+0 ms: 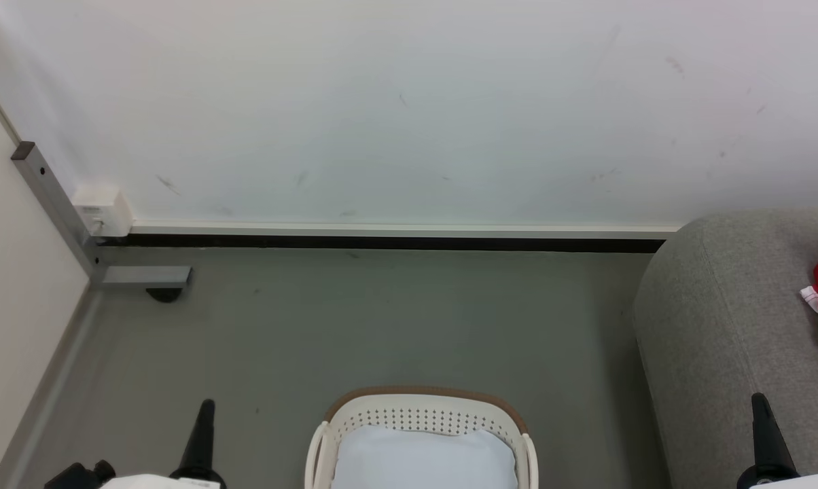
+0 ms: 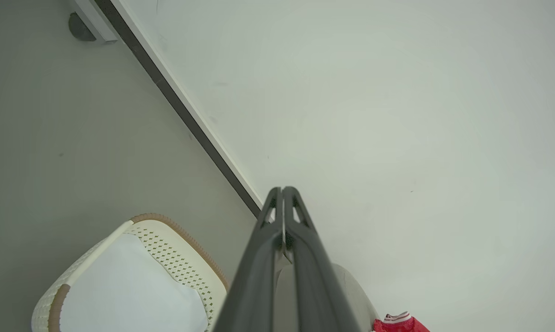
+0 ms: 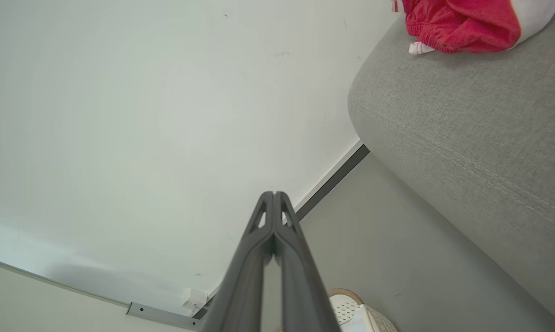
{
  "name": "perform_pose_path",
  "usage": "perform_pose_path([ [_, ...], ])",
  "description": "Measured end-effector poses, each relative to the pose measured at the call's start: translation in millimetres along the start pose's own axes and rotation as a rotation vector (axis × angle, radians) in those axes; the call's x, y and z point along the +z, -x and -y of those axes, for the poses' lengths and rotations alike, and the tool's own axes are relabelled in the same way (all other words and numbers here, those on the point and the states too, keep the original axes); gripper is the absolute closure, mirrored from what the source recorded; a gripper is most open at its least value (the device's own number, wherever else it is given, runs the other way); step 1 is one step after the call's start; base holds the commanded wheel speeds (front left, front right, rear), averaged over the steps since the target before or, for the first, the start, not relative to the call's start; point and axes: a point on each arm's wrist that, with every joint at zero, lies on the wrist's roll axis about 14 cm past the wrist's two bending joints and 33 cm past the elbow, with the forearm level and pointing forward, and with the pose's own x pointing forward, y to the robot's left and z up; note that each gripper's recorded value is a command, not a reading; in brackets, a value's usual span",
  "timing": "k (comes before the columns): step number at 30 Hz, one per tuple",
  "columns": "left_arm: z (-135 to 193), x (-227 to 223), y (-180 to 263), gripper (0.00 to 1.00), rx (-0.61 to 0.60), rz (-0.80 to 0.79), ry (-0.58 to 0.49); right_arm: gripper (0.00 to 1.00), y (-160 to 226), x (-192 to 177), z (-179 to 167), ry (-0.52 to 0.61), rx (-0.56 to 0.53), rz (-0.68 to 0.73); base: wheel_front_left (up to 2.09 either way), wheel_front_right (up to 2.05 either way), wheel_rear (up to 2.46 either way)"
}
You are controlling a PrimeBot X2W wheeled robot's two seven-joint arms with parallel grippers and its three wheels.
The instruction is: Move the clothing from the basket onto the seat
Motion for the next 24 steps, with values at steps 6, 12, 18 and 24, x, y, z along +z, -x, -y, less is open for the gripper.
perform_pose_path([
  [6,1,2,-1,1.0,-0.003,0.003,0.064,1.0,-2,-1,-1,-0.068,0.003,-0.006,0.0,0.0,0.0],
  [12,4,6,-4,1.0,-0.012,0.006,0.158,1.0,-6,-1,-7,-0.169,0.018,-0.016,0.0,0.0,0.0],
  [18,5,9,-5,1.0,-0.017,0.008,0.222,1.0,-8,-2,-8,-0.236,0.023,-0.024,0.0,0.0,0.0],
  [24,7,12,-6,1.0,-0.027,0.01,0.278,1.0,-11,-1,-13,-0.291,0.037,-0.031,0.0,0.0,0.0],
])
